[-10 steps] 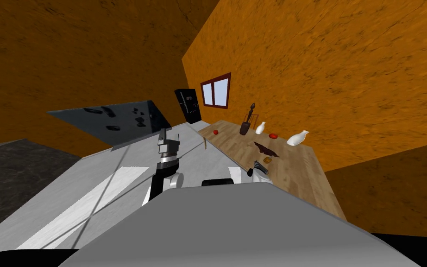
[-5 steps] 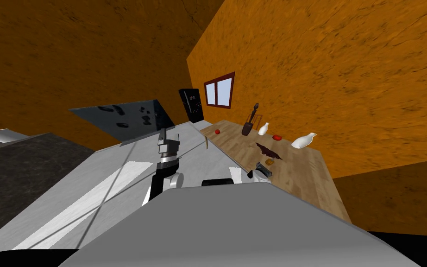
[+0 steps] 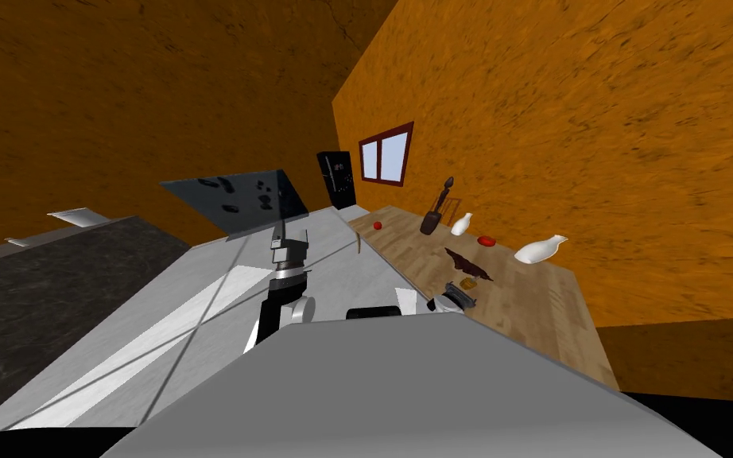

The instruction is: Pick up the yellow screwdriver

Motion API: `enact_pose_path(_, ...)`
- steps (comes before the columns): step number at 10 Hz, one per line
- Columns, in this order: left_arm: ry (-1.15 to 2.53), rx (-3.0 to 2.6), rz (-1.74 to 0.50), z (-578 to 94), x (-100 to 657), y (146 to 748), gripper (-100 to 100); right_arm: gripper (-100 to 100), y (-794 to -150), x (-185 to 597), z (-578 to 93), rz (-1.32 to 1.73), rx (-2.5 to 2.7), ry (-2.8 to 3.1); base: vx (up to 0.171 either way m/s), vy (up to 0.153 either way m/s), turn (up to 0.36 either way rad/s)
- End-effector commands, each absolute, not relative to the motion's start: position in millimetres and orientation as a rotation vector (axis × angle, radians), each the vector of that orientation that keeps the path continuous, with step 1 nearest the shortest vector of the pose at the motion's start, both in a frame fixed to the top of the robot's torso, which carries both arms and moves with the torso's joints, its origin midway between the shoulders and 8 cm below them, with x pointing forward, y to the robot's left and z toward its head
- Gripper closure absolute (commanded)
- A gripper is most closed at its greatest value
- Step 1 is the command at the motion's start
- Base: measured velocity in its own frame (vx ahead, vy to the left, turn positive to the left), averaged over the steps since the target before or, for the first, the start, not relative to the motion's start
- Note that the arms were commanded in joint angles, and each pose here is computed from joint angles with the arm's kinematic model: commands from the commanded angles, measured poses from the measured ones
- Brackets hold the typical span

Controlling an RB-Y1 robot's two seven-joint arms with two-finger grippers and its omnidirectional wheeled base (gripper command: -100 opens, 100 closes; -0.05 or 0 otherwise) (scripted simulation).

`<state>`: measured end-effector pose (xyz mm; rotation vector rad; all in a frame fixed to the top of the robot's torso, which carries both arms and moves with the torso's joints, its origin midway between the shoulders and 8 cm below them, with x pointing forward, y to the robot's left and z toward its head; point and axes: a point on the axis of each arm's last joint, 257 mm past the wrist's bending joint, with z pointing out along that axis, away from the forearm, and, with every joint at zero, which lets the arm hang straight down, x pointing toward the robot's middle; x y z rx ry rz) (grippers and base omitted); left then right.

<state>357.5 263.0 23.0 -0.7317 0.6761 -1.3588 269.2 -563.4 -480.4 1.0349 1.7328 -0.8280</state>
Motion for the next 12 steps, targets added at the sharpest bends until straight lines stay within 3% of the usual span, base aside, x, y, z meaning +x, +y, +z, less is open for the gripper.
enact_pose_path(1, 0.676, -0.732, -1.359, 23, 358, 263, 0, -100, -568, 261, -480, -0.87, 1.013, 1.73, -0.023, -0.058, 0.074)
enact_pose_path(12, 0.676, -0.732, -1.359, 23, 357, 263, 0, -100, -592, 249, -454, -1.029, 0.835, 1.667, -0.014, -0.052, 0.096)
